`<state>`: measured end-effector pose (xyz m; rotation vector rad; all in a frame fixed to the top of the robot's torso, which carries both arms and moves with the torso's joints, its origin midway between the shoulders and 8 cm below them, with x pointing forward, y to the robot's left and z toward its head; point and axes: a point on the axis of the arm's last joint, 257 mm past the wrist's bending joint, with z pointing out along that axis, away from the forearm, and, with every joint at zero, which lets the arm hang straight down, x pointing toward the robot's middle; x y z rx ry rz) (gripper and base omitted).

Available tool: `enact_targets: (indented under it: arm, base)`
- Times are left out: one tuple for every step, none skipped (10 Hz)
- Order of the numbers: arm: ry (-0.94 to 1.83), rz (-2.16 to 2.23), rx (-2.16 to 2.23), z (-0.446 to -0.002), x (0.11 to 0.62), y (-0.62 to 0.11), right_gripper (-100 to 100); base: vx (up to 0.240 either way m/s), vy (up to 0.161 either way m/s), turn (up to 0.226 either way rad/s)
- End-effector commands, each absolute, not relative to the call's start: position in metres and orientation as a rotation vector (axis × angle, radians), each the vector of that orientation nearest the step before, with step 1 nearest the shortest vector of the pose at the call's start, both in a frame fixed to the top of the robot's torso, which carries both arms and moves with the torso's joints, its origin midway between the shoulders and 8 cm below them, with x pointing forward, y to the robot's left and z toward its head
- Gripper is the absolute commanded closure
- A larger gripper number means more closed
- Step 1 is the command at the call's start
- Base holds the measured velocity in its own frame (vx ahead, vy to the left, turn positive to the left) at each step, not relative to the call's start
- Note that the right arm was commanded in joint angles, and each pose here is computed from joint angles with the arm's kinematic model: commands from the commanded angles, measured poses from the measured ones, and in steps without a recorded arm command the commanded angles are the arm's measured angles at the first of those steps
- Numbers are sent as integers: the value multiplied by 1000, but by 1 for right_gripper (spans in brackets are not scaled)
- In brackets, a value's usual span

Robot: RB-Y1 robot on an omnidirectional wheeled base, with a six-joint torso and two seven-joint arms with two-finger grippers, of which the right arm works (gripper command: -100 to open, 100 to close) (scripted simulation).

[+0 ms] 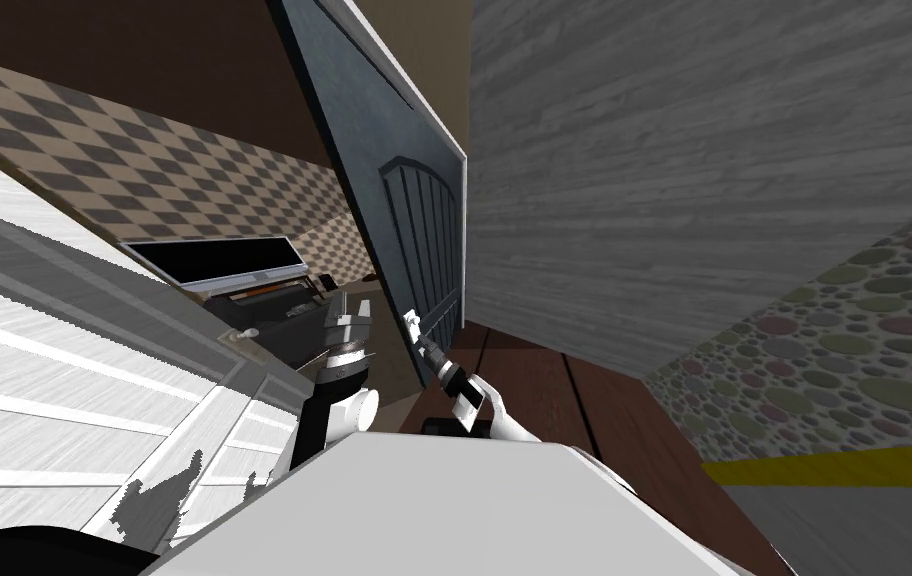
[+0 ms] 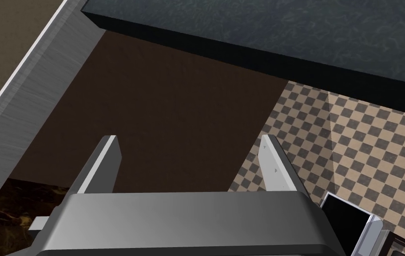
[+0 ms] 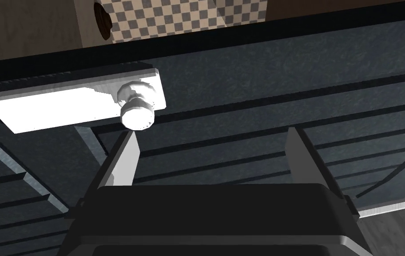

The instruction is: Push the door open

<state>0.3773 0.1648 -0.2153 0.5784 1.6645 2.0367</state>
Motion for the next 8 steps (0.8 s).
enact_targets:
  arm:
    - [1717,2033,561,-229,370,172,-100]
    - [1735,2031,555,-234,368,175,-100]
    - [1753,2029,548,-239,366,178,-100]
    - [1788,2023,534,-248,362,182,-100]
    - [1817,2017,523,-255,358,186,-100]
    - [1846,2010,511,-263,355,189,-100]
    - [1874,2002,499,-270,352,191,-100]
    - [1885,1998,494,-273,350,192,-100]
  base:
    - [134,-53,17]
    - [140,-58,17]
    - [113,-49,15]
    - [135,-38,19]
    - [149,-49,18]
    - [175,-57,23]
    - [202,-64,17]
    - [172,-47,11]
